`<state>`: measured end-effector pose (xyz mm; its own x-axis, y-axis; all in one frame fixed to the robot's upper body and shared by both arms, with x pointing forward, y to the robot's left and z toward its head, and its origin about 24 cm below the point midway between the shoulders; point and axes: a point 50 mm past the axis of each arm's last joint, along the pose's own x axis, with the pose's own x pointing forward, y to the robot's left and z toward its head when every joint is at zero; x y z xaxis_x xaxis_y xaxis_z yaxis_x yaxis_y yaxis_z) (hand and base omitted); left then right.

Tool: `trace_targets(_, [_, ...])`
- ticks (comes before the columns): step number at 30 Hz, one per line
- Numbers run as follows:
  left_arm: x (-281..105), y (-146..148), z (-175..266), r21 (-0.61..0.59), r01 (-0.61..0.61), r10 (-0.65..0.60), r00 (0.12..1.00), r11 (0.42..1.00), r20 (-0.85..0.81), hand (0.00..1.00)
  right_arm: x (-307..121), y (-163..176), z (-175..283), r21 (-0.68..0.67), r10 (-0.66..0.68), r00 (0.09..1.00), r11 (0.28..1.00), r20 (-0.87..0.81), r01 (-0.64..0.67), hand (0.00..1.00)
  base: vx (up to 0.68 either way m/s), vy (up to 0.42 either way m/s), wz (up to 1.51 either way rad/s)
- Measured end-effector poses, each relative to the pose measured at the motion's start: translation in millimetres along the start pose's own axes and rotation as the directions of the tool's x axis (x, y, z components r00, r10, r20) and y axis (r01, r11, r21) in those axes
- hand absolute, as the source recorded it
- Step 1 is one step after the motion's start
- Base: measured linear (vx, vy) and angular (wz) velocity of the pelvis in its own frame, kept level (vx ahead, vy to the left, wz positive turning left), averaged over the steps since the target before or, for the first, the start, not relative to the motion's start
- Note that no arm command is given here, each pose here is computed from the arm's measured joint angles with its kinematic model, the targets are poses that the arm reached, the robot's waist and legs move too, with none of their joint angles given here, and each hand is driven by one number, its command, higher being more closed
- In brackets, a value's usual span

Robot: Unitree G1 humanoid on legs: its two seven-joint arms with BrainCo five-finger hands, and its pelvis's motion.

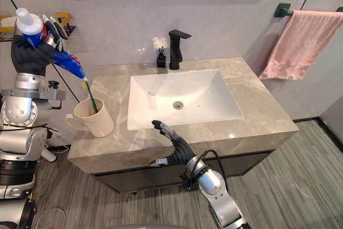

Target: Organize washtable

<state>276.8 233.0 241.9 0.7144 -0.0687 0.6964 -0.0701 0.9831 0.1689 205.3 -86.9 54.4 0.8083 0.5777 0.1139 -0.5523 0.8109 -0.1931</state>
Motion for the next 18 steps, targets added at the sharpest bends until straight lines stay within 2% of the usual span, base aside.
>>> trace_targets(8, [-25.0, -3.7, -21.0, -0.035, -0.036, 0.032, 0.994, 0.999, -0.101, 1.0, -8.7, -29.8, -9.8, 0.042, -0.21, 0.977, 0.976, -0.047, 0.212, 0.0, 0.0, 0.0, 0.0])
trace_targets(15, [-49.7, -4.7, -35.0, -0.04, -0.085, 0.076, 0.979, 0.996, -0.19, 1.0, -22.0, -53.5, -19.8, 0.182, -0.404, 0.91, 0.892, -0.089, 0.414, 0.0, 0.0, 0.0, 0.0])
trace_targets(18, [-57.5, -9.0, -33.7, -0.035, -0.078, 0.07, 0.978, 0.996, -0.197, 1.0, -25.9, -60.4, -21.0, 0.193, -0.442, 0.891, 0.87, -0.102, 0.454, 0.0, 0.0, 0.0, 0.0])
